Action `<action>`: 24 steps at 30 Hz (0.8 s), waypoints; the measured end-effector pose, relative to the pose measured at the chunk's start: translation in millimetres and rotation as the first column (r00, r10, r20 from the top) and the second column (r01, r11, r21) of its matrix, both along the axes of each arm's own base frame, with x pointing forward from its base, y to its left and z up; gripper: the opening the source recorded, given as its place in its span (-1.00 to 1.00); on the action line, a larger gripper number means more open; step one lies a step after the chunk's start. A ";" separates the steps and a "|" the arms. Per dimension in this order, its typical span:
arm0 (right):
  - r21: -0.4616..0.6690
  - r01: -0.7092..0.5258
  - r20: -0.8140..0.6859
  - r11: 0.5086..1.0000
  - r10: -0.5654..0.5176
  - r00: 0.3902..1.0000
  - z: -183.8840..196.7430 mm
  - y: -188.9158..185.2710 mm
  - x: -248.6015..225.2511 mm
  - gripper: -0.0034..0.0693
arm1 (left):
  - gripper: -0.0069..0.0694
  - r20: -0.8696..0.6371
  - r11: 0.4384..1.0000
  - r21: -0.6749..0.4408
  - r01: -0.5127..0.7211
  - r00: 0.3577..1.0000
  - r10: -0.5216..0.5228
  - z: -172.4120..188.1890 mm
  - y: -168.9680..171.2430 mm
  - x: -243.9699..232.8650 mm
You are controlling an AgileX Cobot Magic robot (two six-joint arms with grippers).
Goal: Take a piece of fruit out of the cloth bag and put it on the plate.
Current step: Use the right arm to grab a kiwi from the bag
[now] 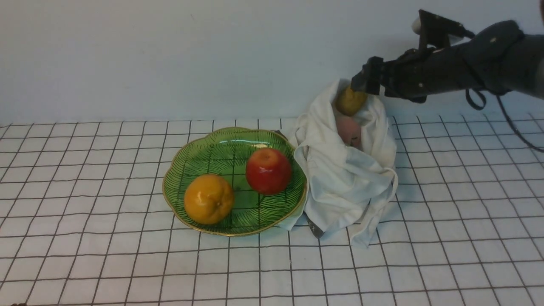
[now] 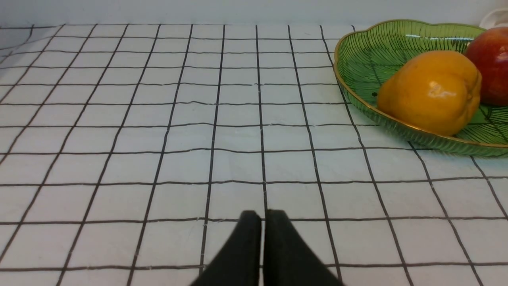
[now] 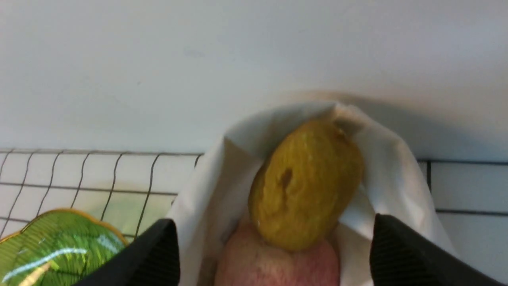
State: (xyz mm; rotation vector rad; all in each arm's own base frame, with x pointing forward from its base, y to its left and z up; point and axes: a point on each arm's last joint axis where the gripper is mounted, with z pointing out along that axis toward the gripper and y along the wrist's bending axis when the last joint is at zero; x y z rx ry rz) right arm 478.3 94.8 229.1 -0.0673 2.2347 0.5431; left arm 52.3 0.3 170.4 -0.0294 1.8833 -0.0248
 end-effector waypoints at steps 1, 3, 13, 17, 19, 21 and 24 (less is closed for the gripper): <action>0.004 0.000 0.002 1.000 0.000 1.000 -4.0 1.3 6.3 0.71 | -0.83 0.000 1.000 0.000 0.000 1.000 0.000 0.0 0.0 0.0; 0.007 0.003 0.005 1.000 -0.003 1.000 -10.9 2.6 15.5 0.71 | -0.83 0.000 1.000 0.000 0.000 1.000 0.000 0.0 0.0 0.0; 0.018 0.049 -0.007 0.999 -0.049 0.999 -40.5 2.5 32.5 0.71 | -0.83 0.000 1.000 0.000 0.000 1.000 0.000 0.0 0.0 0.0; 0.044 0.070 -0.025 0.997 -0.069 0.997 -49.5 2.8 34.6 0.71 | -0.83 0.000 1.000 0.000 0.000 1.000 0.000 0.0 0.0 0.0; 0.049 0.075 -0.024 0.996 -0.074 0.997 -50.4 2.8 35.1 0.71 | -0.83 0.000 1.000 0.000 0.000 1.000 0.000 0.0 0.0 0.0; 0.044 0.076 -0.013 0.996 -0.075 0.997 -52.1 2.5 36.2 0.70 | -0.83 0.000 1.000 0.000 0.000 1.000 0.000 0.0 0.0 0.0; 0.050 0.070 -0.007 0.996 -0.069 0.998 -54.3 3.2 37.0 0.55 | -0.83 0.000 1.000 0.000 0.000 1.000 0.000 0.0 0.0 0.0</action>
